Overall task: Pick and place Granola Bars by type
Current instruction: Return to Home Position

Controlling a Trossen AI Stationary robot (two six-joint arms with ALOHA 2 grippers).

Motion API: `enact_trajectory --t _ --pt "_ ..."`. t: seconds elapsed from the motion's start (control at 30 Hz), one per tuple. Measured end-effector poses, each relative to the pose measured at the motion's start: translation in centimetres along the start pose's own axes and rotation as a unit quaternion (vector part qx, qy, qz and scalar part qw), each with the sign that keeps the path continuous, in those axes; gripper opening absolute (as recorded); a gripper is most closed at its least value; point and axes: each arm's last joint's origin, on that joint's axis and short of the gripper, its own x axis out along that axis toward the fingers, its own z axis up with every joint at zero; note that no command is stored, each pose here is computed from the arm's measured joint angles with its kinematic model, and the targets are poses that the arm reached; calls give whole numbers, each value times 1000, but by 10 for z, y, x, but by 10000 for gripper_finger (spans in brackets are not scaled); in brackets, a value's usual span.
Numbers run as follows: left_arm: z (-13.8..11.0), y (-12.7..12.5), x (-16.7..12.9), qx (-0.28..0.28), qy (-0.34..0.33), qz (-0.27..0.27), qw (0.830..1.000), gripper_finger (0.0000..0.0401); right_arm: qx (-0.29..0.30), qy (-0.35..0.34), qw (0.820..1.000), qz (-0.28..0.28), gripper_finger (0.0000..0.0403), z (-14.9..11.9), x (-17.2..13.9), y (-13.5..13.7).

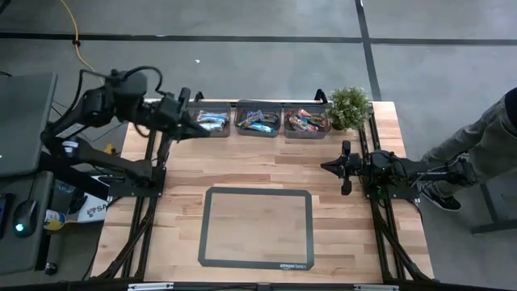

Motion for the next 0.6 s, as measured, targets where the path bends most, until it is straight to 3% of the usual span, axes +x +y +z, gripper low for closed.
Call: enact_trajectory --t 0.33,0.6 --pt "-76 -17 -27 -29 -113 -9 993 1 0 0 1000 0 2 0 0 0" --pt "-135 -25 -43 -36 -159 30 986 0 0 0 1000 0 2 0 0 0"
